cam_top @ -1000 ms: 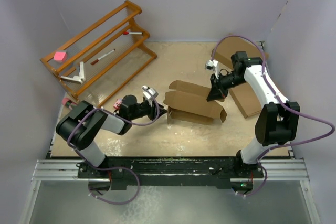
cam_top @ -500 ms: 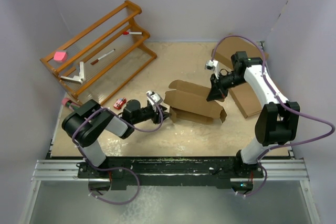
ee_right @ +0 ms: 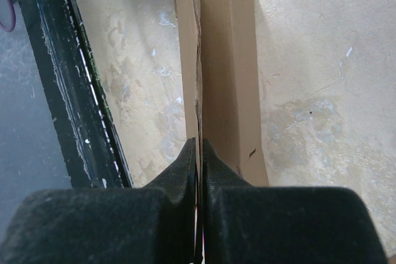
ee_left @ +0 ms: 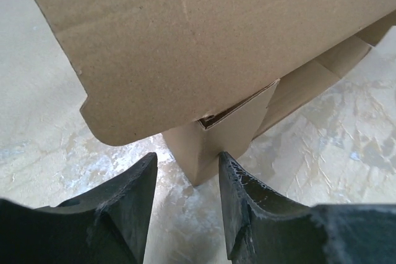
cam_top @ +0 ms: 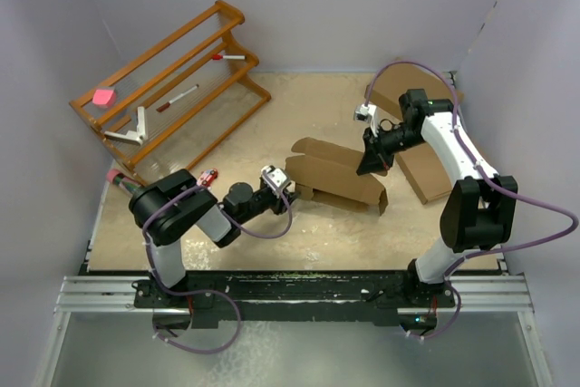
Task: Fold the paper box
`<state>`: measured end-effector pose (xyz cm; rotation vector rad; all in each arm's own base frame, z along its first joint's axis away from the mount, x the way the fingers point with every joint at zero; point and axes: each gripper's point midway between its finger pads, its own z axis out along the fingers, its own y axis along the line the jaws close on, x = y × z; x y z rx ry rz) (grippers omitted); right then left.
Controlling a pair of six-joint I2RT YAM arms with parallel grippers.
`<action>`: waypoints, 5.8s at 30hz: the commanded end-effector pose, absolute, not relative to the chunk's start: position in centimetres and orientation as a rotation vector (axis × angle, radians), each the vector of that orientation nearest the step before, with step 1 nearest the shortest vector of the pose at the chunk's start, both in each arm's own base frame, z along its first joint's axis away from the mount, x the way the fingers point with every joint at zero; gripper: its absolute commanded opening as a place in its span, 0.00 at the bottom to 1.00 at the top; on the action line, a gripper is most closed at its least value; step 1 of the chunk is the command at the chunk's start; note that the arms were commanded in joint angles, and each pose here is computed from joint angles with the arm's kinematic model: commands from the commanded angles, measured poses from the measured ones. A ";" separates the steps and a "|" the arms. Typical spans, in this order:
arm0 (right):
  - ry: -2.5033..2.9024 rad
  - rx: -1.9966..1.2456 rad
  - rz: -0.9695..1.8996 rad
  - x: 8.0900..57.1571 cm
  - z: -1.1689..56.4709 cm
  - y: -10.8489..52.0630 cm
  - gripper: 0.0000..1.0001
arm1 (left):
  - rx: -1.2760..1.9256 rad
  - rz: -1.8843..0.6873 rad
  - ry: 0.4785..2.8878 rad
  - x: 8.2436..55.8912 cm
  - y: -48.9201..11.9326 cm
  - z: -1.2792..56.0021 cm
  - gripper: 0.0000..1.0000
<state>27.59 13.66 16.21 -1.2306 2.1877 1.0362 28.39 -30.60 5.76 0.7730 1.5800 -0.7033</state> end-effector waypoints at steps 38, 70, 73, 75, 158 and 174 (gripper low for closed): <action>2.149 -1.197 1.247 26.7 18.3 15.1 0.00 | 0.610 -0.642 1.381 31.9 -32.0 9.1 0.67; 2.143 -1.157 1.294 27.6 18.7 15.4 0.00 | 0.508 -0.771 1.414 33.1 -32.6 9.2 0.15; 2.116 -1.140 1.264 28.6 20.1 15.6 0.00 | 0.499 -0.796 1.439 32.8 -32.6 9.5 0.08; 2.094 -1.115 1.240 29.5 21.5 15.9 0.00 | 0.497 -0.812 1.490 32.6 -32.8 9.5 0.06; 2.179 -0.785 0.982 34.6 13.5 16.4 0.00 | 0.563 -0.068 2.600 31.5 -27.9 5.3 0.23; 2.107 -0.880 1.011 33.8 14.8 16.7 0.00 | 0.412 -0.358 2.397 31.3 -29.4 13.4 0.43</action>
